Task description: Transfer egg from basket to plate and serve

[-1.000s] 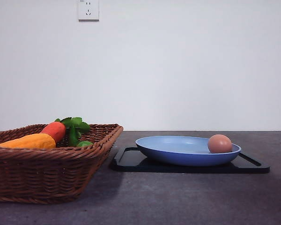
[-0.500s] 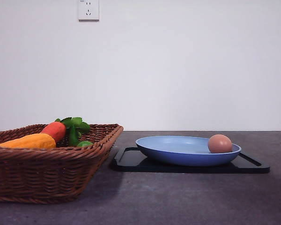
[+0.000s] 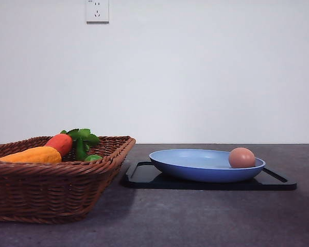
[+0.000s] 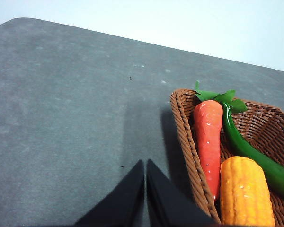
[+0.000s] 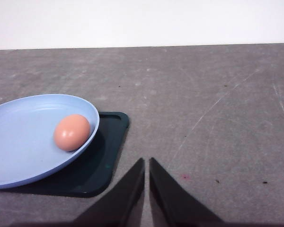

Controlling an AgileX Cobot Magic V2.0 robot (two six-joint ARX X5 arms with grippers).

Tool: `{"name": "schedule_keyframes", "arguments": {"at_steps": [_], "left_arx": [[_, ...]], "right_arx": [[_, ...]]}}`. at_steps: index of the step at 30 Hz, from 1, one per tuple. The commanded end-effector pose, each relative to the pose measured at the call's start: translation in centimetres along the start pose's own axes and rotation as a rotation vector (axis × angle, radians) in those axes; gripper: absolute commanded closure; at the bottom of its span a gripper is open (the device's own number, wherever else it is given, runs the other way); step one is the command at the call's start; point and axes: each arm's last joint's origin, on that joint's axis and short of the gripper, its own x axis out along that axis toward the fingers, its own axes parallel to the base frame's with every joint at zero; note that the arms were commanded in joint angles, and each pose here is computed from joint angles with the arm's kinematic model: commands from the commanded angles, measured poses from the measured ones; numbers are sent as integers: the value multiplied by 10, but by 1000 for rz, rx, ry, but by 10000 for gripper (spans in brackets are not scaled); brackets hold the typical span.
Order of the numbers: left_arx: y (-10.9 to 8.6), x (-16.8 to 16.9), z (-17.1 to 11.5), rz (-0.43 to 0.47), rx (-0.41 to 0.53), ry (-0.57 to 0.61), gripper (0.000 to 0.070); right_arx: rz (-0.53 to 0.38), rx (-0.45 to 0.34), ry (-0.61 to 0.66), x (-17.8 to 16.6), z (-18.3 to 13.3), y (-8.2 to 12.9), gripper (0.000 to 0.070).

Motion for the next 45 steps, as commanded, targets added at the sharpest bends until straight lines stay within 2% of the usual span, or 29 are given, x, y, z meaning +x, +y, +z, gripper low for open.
{"name": "schedule_keyframes", "arguments": {"at_steps": [1,45], "left_arx": [[2,2,-9,3,-5,39,700],[2,2,-9,3,-5,39,700]], "right_arx": [[-1,11,3,1,-2,0,700],[-1,11,3,1,-2,0,700]]}}
